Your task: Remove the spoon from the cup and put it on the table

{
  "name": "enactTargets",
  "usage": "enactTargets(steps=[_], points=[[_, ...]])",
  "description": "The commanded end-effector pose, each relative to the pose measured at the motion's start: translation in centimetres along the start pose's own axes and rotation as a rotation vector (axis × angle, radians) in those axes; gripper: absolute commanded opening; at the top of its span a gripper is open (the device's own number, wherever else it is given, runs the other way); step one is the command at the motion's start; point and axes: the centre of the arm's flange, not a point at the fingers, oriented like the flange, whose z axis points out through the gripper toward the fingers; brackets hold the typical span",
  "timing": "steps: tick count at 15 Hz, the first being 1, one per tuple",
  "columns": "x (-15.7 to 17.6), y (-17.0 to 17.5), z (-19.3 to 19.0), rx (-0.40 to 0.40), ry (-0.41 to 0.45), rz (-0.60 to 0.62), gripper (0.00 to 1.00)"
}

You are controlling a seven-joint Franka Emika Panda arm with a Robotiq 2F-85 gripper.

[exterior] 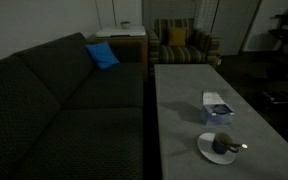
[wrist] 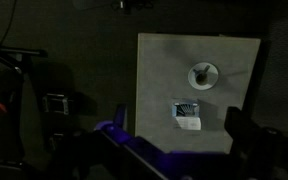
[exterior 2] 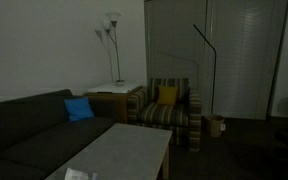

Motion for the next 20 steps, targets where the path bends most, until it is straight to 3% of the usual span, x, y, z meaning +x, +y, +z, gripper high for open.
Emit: enactTargets(steps=[1, 8, 16, 20], points=[[0.0, 0.0, 0.0, 0.000, 0.000, 0.000, 1.00], [2.3, -1.5, 1.8, -0.011, 0.004, -0.059, 1.00], [8.2, -7.2, 7.5, -0.007, 0.032, -0.197, 1.00], [9.3, -10.3, 10.6, 0.015, 0.038, -0.239, 1.00]])
